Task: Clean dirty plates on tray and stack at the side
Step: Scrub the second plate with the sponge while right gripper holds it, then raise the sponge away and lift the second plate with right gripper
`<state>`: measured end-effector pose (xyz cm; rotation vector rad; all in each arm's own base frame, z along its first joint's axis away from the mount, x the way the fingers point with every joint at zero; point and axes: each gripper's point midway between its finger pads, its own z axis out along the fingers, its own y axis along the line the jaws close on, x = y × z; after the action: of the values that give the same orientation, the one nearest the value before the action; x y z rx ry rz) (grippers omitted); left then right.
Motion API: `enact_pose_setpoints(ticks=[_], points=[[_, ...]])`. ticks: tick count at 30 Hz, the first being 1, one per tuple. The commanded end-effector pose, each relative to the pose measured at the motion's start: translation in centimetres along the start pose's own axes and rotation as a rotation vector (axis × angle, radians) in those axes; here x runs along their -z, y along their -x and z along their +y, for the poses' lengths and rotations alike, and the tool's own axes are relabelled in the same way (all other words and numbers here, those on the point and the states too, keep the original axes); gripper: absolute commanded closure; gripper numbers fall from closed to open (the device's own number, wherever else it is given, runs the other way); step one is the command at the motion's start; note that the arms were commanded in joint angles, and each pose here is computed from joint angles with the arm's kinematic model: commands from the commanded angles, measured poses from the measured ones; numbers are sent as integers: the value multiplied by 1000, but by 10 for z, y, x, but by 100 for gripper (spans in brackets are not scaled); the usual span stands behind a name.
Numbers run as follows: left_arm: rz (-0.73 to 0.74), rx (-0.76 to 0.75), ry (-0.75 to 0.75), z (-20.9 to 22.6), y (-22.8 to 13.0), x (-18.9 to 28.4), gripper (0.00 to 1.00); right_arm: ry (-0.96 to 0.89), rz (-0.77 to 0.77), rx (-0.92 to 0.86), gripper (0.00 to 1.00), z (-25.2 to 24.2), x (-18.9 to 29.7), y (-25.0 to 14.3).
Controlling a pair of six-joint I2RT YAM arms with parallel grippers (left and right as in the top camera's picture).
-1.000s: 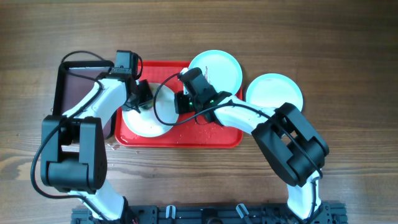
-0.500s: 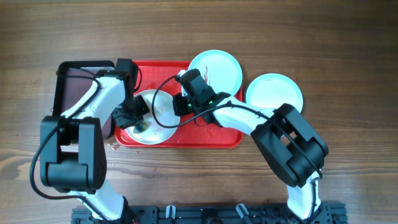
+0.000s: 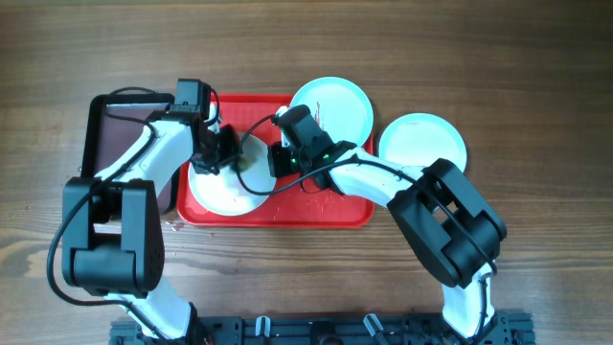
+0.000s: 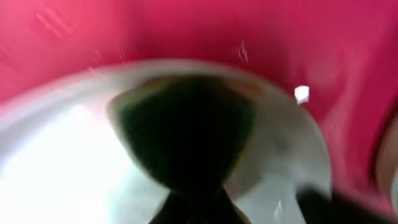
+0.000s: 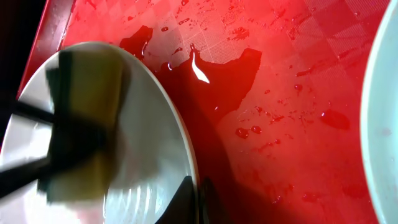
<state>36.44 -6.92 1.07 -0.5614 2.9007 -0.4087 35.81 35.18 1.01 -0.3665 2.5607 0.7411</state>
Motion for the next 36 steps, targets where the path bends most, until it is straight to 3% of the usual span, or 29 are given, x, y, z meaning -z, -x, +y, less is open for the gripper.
enact_pose_setpoints(ticks=[1, 14, 21, 29, 36], points=[[-224, 131, 234, 40, 40, 7, 96, -4, 45, -13, 96, -5, -5, -11], [-246, 130, 269, 9, 83, 116, 96, -75, 167, -37, 96, -6, 8, -16], [-219, 134, 266, 14, 83, 126, 96, -131, 191, 21, 96, -3, 37, -8], [-184, 139, 270, 19, 74, 117, 96, -367, -54, 189, 96, 3, 117, 44], [-142, 143, 293, 29, 63, 98, 96, -682, -251, 439, 96, 23, 161, 61]])
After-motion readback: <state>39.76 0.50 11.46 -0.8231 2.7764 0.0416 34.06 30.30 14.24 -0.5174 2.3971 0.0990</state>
